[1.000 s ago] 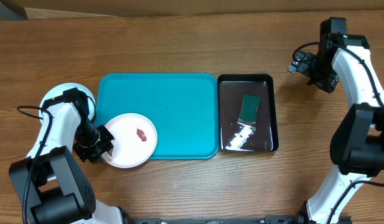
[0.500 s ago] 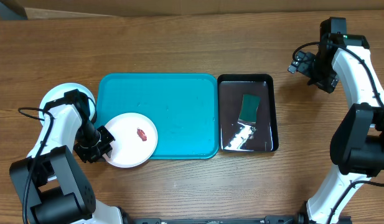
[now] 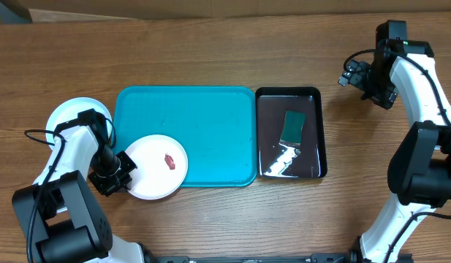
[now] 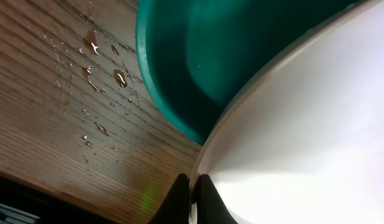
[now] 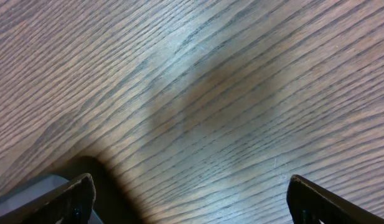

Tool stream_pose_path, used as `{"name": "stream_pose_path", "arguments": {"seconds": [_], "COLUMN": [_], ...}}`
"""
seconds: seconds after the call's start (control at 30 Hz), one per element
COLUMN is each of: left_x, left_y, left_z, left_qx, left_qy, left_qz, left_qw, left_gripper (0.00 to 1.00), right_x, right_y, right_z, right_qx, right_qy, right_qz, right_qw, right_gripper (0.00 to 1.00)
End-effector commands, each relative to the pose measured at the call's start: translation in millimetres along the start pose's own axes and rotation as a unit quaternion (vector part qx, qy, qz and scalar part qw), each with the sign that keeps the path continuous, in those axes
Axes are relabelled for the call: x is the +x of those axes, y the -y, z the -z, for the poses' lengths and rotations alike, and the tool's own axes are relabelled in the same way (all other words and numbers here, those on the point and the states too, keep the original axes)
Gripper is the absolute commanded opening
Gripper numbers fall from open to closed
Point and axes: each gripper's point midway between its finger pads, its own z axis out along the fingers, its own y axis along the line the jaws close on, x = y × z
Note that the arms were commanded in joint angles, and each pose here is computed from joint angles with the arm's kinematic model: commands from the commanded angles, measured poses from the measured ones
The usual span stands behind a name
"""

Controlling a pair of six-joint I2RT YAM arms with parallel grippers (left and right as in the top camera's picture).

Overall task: Clean dirty plates on tray and stack at the side
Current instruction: 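Move the left gripper to the lower white plate and pinch its rim, then drag the white plate toward the teal tray's center with the left gripper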

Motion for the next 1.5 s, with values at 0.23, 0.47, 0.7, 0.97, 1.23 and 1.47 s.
{"name": "stream_pose_path", "arguments": {"seconds": [0.23, 0.47, 0.7, 0.97, 1.23, 1.47], "left_x": [-12.8, -36.0, -33.8, -23.9, -16.5, -31.4], "left_y": [41.0, 81.7, 134.1, 161.6, 168.2, 184.2], "left_z": [25.2, 44.5, 51.4, 45.2, 30.3, 36.3], "left_qx": [0.103, 0.143, 0.165, 0.139, 0.108, 0.114], "left_qy": [0.020, 0.093, 0.143, 0.171, 0.169, 0.213], "left_qz": [-0.070, -0.124, -0.166, -0.182, -0.204, -0.285], "left_qw": [0.992, 0.978, 0.962, 0.958, 0.958, 0.928], "left_gripper": [0.04, 0.04, 0.04, 0.04, 0.05, 0.51], "right_x": [-6.2, -6.2, -6.2, -6.2, -6.2, -6.2], "right_y": [-4.9, -4.9, -4.9, -4.9, -4.9, -4.9], "right_z": [12.7, 12.7, 12.7, 12.7, 12.7, 12.7], "right_qx": [-0.009, -0.009, -0.009, -0.009, -0.009, -0.009], "right_qy": [0.017, 0.017, 0.017, 0.017, 0.017, 0.017], "right_qz": [0.003, 0.003, 0.003, 0.003, 0.003, 0.003], "right_qw": [1.000, 1.000, 1.000, 1.000, 1.000, 1.000], "right_gripper": [1.00, 1.00, 1.00, 1.00, 1.00, 1.00]}}
